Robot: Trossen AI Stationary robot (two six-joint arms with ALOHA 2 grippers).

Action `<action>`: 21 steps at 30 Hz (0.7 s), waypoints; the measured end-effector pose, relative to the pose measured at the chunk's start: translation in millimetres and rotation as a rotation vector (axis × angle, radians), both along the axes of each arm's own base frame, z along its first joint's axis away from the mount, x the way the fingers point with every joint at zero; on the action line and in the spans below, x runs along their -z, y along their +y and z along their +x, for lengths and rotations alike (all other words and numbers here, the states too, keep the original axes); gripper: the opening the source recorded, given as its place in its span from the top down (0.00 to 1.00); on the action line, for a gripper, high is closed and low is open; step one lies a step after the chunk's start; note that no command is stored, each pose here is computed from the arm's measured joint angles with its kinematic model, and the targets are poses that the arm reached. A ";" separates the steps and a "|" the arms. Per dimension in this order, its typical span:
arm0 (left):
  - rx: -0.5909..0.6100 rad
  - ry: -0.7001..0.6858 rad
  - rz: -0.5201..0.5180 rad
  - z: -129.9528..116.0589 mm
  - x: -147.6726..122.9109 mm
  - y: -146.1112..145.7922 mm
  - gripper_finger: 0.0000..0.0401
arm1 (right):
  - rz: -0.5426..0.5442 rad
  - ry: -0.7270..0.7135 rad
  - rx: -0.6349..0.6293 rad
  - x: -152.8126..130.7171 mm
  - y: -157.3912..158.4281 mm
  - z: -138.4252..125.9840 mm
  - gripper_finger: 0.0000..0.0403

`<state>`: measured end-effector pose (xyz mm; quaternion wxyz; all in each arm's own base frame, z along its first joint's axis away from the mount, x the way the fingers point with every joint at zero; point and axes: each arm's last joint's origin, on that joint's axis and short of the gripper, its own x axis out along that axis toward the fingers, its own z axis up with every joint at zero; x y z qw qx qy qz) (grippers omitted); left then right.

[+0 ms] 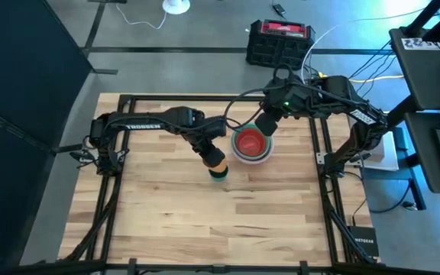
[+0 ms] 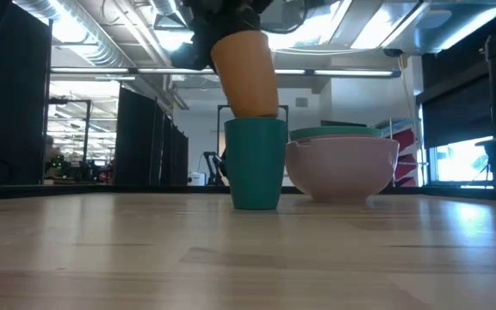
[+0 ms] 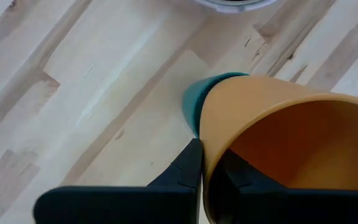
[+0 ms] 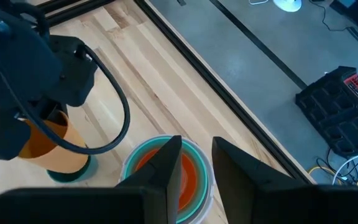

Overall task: Nest bowls inside each other
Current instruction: Stack the yellow cup on top of the teal cup

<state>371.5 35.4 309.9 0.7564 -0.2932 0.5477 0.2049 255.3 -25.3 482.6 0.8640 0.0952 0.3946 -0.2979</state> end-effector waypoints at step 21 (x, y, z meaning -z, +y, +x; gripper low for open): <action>0.034 0.030 0.009 4.8 10.0 0.5 1.00 | 0.000 0.001 0.000 0.1 0.0 0.1 0.82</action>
